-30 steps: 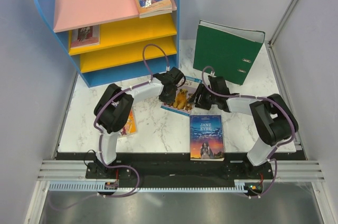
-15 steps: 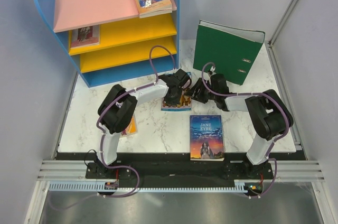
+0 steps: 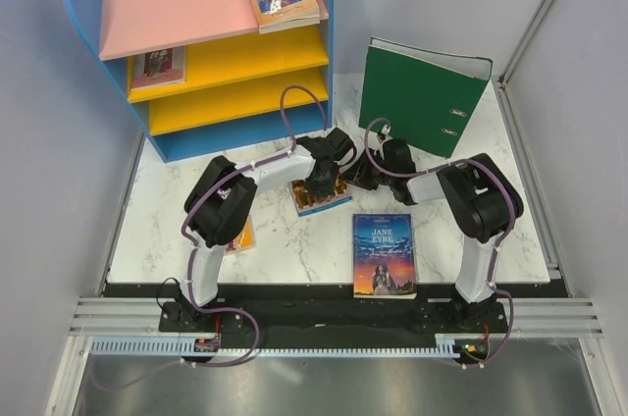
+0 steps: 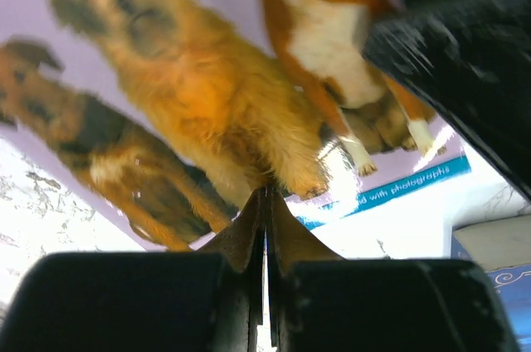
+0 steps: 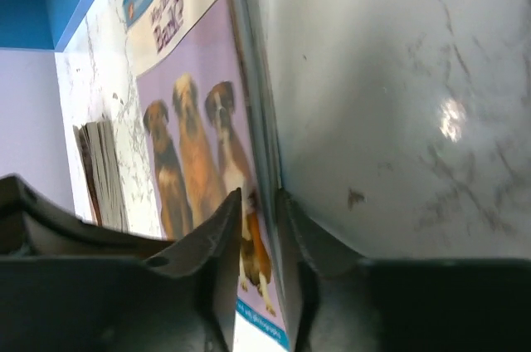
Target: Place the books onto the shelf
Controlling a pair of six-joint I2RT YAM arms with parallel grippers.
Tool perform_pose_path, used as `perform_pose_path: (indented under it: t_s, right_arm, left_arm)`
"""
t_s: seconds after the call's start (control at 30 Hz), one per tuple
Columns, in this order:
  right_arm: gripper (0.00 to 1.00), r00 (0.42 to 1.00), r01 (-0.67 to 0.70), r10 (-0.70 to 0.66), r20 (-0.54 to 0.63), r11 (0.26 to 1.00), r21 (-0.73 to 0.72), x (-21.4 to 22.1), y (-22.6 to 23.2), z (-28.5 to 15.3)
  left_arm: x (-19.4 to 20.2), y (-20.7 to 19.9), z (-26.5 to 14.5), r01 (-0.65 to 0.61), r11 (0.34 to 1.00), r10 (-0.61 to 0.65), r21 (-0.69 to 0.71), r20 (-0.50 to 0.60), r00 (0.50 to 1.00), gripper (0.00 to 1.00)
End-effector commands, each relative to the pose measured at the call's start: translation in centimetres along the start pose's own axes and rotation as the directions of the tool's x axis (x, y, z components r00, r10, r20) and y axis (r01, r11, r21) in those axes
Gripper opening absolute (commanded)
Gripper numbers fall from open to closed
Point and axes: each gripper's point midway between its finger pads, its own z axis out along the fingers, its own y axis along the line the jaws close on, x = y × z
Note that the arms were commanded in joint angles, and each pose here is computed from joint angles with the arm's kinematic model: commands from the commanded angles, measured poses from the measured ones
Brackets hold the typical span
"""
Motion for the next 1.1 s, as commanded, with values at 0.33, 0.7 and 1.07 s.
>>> perform_pose_path:
  t_s: [0.33,0.7,1.07]
  right_arm:
    - [0.29,0.934,0.013,-0.084,-0.348,0.979,-0.204,8.0,4.2,1.0]
    - [0.48,0.891,0.111,-0.136,-0.433,0.990,-0.083,9.8,1.5,-0.6]
    - [0.52,0.904,0.071,-0.082,-0.419,0.997,-0.042,9.5,0.8,1.3]
  left_arm:
    - [1.3,-0.4,1.0,0.045,0.999,-0.045,-0.014,-0.003,0.999,0.02]
    - [0.9,11.9,-3.8,0.312,0.941,-0.300,-0.132,0.103,0.948,0.02]
    - [2.6,17.4,-1.2,0.426,0.878,-0.431,-0.217,0.027,0.902,0.02]
